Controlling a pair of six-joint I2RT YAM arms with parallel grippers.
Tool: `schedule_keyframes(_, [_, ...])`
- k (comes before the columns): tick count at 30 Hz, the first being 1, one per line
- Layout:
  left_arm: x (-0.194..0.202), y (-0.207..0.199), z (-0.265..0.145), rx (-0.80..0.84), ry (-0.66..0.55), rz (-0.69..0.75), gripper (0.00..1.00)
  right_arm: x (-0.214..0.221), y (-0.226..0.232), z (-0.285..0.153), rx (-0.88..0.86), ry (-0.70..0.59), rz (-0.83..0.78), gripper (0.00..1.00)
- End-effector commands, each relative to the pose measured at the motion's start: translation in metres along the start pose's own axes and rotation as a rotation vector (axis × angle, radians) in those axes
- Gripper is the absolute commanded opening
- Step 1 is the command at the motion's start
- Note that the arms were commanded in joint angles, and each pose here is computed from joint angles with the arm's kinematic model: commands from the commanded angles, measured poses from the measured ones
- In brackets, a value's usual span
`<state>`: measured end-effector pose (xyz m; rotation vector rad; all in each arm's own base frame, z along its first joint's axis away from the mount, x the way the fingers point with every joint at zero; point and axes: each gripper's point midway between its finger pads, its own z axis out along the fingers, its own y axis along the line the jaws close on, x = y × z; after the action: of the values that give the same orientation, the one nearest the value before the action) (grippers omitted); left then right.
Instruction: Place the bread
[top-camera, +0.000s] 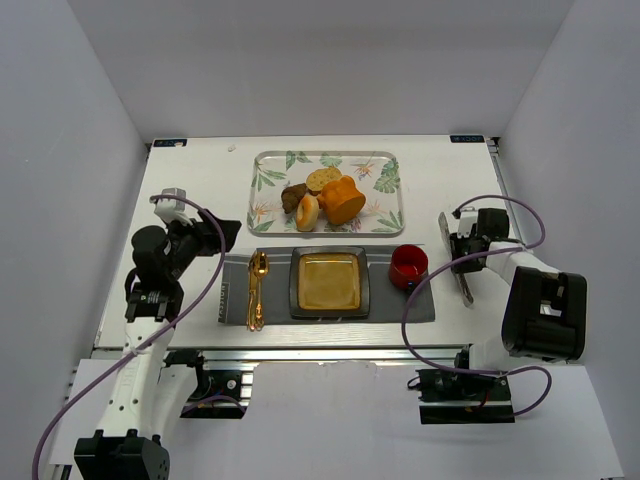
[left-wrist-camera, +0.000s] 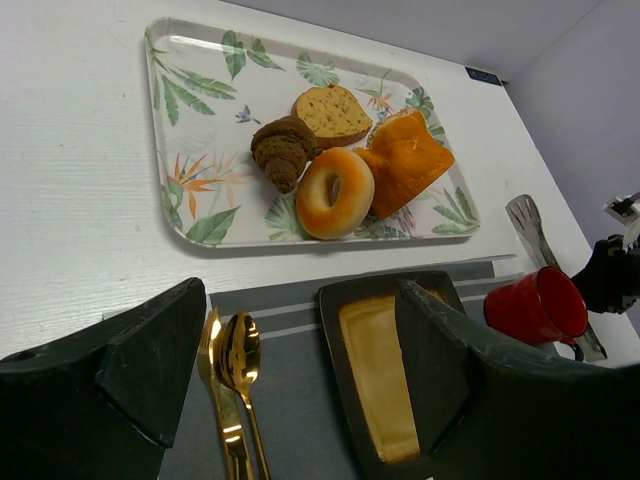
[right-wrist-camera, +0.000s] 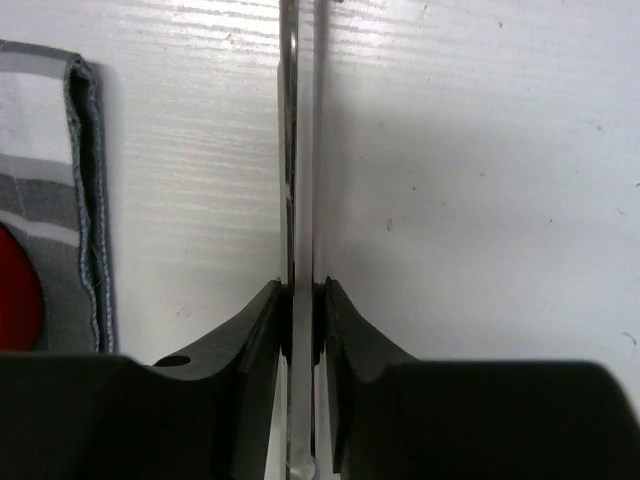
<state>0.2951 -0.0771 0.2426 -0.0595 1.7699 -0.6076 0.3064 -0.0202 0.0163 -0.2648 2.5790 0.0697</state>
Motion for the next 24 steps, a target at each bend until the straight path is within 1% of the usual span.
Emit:
schedule_keyframes(1, [-0.005,-0.002,-0.007,-0.004,-0.019,0.012,0.86,-0.02,-0.002,-0.016,0.004,-0.06,-0.035,0.24])
schedule_keyframes(3, [-0.007,-0.004,-0.009,0.002,-0.027,0.014,0.86,-0.048,-0.005,-0.031,0.011,-0.145,-0.06,0.2])
schedule_keyframes(4, [-0.008,-0.006,-0.009,0.007,-0.028,0.013,0.86,-0.073,-0.003,-0.042,-0.008,-0.214,-0.08,0.16])
schedule_keyframes(6, [-0.009,-0.007,-0.009,0.015,-0.029,0.01,0.86,-0.097,0.0,-0.059,-0.03,-0.283,-0.108,0.13])
schedule_keyframes(8, [-0.01,-0.009,-0.008,0.023,-0.032,0.006,0.86,-0.129,0.007,-0.078,-0.072,-0.371,-0.133,0.11])
schedule_keyframes(10, [-0.011,-0.011,-0.009,0.03,-0.035,0.004,0.86,-0.144,0.016,-0.088,-0.126,-0.409,-0.143,0.11])
schedule_keyframes(11, [-0.012,-0.012,-0.009,0.033,-0.037,0.001,0.86,-0.157,0.017,-0.097,-0.136,-0.441,-0.147,0.12])
schedule_keyframes(12, [-0.013,-0.013,-0.009,0.037,-0.038,0.001,0.85,-0.16,0.02,-0.098,-0.158,-0.441,-0.144,0.13])
schedule_keyframes(13, [-0.014,-0.013,-0.009,0.038,-0.039,0.0,0.86,-0.166,0.028,-0.103,-0.199,-0.458,-0.146,0.18])
schedule_keyframes(15, [-0.015,-0.016,-0.01,0.043,-0.04,-0.005,0.86,-0.18,0.033,-0.113,-0.229,-0.495,-0.149,0.23])
schedule_keyframes(16, [-0.016,-0.016,-0.011,0.044,-0.043,-0.006,0.86,-0.184,0.04,-0.117,-0.262,-0.509,-0.159,0.28])
schedule_keyframes(19, [-0.016,-0.018,-0.013,0.046,-0.043,-0.014,0.86,-0.201,0.055,-0.126,-0.307,-0.54,-0.189,0.33])
schedule_keyframes(24, [-0.016,-0.021,-0.014,0.057,-0.044,-0.027,0.86,-0.218,0.078,-0.139,-0.359,-0.575,-0.253,0.38])
